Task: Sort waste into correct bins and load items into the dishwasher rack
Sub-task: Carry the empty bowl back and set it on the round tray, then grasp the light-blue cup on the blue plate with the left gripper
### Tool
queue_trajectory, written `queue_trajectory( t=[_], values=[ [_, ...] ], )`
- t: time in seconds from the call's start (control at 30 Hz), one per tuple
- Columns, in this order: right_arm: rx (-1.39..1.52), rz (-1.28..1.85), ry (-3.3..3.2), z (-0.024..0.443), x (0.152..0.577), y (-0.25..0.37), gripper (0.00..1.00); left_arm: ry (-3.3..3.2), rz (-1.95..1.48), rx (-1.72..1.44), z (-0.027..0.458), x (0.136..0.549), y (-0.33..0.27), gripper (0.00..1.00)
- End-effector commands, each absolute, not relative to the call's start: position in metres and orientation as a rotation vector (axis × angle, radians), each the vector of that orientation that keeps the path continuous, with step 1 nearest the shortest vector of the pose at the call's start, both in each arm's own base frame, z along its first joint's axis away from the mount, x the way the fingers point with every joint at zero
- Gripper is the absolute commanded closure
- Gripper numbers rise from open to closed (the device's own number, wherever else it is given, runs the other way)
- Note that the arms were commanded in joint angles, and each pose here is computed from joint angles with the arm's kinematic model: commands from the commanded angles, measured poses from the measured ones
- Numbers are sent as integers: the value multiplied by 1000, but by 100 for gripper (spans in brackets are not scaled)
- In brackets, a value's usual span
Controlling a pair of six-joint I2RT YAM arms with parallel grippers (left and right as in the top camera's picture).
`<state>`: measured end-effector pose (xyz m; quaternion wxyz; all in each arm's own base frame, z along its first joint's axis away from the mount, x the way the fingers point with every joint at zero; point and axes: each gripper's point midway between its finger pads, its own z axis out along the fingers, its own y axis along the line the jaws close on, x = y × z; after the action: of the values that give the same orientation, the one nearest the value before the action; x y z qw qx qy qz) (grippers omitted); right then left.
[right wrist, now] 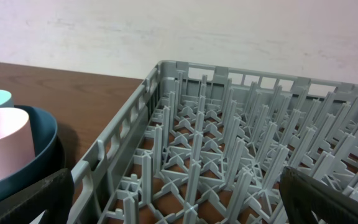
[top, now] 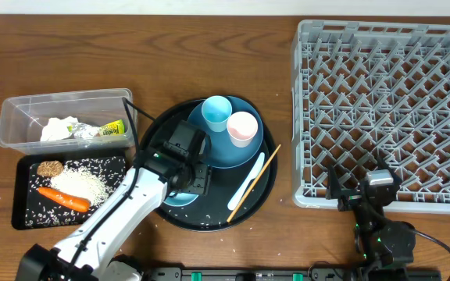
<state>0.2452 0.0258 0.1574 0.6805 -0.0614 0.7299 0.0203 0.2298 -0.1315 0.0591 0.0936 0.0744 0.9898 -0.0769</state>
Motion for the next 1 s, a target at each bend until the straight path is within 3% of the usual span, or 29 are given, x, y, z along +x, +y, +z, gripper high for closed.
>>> queue_trajectory(
  t=[0.0, 0.4, 0.67, 0.97],
  values=[
    [-143, 38, 1642, 156, 245, 25, 1, 2882, -280, 233, 78, 236, -138, 28],
    [-143, 38, 1642, 156, 245, 25, 1, 2314, -511, 245, 211, 329, -188, 32],
    [-143, 38, 1641, 156, 245, 25, 1, 2361, -443, 18, 164, 380, -178, 32],
    [-143, 38, 1641, 156, 245, 25, 1, 2421, -416, -229, 127, 406, -143, 38]
  ],
)
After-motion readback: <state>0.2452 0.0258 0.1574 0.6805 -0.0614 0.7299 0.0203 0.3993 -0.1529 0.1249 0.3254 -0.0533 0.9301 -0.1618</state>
